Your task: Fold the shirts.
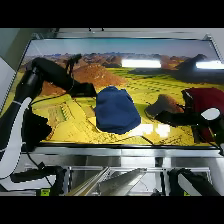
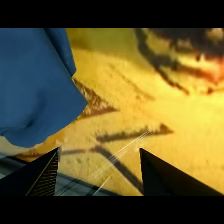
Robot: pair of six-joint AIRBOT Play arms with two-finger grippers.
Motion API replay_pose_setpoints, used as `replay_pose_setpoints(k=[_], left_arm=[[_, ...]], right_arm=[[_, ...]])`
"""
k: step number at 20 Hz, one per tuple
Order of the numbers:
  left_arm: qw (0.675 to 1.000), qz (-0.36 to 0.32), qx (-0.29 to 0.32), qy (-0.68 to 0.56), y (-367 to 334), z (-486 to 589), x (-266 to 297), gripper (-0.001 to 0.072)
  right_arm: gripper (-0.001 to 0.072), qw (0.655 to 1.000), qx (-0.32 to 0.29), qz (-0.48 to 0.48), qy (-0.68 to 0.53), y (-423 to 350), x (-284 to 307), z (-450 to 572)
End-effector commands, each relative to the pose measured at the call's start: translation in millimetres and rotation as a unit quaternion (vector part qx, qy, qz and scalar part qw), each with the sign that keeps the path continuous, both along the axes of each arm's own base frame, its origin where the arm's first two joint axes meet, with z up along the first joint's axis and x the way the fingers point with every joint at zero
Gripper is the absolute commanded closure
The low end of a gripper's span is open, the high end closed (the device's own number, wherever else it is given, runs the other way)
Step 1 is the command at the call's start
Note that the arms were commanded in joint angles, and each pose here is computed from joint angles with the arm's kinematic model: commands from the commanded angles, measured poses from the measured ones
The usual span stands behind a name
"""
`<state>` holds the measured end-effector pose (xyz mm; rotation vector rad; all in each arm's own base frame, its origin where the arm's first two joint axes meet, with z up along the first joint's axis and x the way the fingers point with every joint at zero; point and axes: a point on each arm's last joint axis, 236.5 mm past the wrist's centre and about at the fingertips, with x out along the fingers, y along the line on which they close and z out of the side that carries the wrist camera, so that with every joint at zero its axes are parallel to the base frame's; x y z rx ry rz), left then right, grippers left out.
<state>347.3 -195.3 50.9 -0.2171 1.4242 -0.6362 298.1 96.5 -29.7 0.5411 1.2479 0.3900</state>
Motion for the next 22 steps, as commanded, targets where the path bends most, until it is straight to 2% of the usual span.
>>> replay_pose_setpoints(k=[1,5,7,13,14,16,17,18,19,20,22], left_arm=[[0.997,0.009,0.02,0.069,10.9,-63.0,-63.4,0.0006],[0.998,0.012,0.034,0.053,-13.9,-124.8,-97.0,0.0007],[0.999,0.016,0.023,0.037,-32.6,-135.7,-95.1,0.0007],[0.998,-0.003,0.029,0.047,-58.1,-152.8,-66.1,0.0008],[0.998,-0.008,0.027,0.049,-61.6,-150.1,-62.1,0.0026],[0.999,-0.011,0.024,0.046,-65.6,-146.7,-55.5,0.0416],[0.999,-0.01,0.023,0.044,-66.2,-145.9,-54.4,0.0491],[0.999,-0.012,0.023,0.048,-65.9,-145.7,-56.5,0.0492],[0.998,-0.016,0.024,0.055,-65.2,-145.8,-60.3,0.0559],[0.998,-0.018,0.024,0.058,-63.6,-143.0,-61.9,0.0691],[0.999,-0.018,0.012,0.034,-64.9,-121.8,-58.2,0.0691]], right_arm=[[0.0152,0.997,0.069,0.046,-0.001,23.0,14.5,-25.6],[0.0165,0.993,0.082,0.085,0.002,37.8,28.9,-45.4],[0.0216,0.991,0.081,0.107,0.004,49.9,38.6,-50.5],[0.021,0.982,0.083,0.167,0.008,91.2,60.4,-62.9],[0.021,0.981,0.083,0.174,0.009,95.9,60.0,-64.4],[0.0211,0.979,0.085,0.182,0.018,102.5,55.5,-69.9],[0.0244,0.978,0.087,0.186,0.025,105.0,51.9,-72.4],[0.0396,0.976,0.093,0.192,0.033,106.9,47.0,-73.5],[0.0576,0.975,0.097,0.198,0.037,107.9,43.8,-72.2],[0.0693,0.973,0.102,0.204,0.039,109.2,41.5,-68.6],[0.0694,0.965,0.119,0.228,0.037,113.3,35.0,-49.9]])
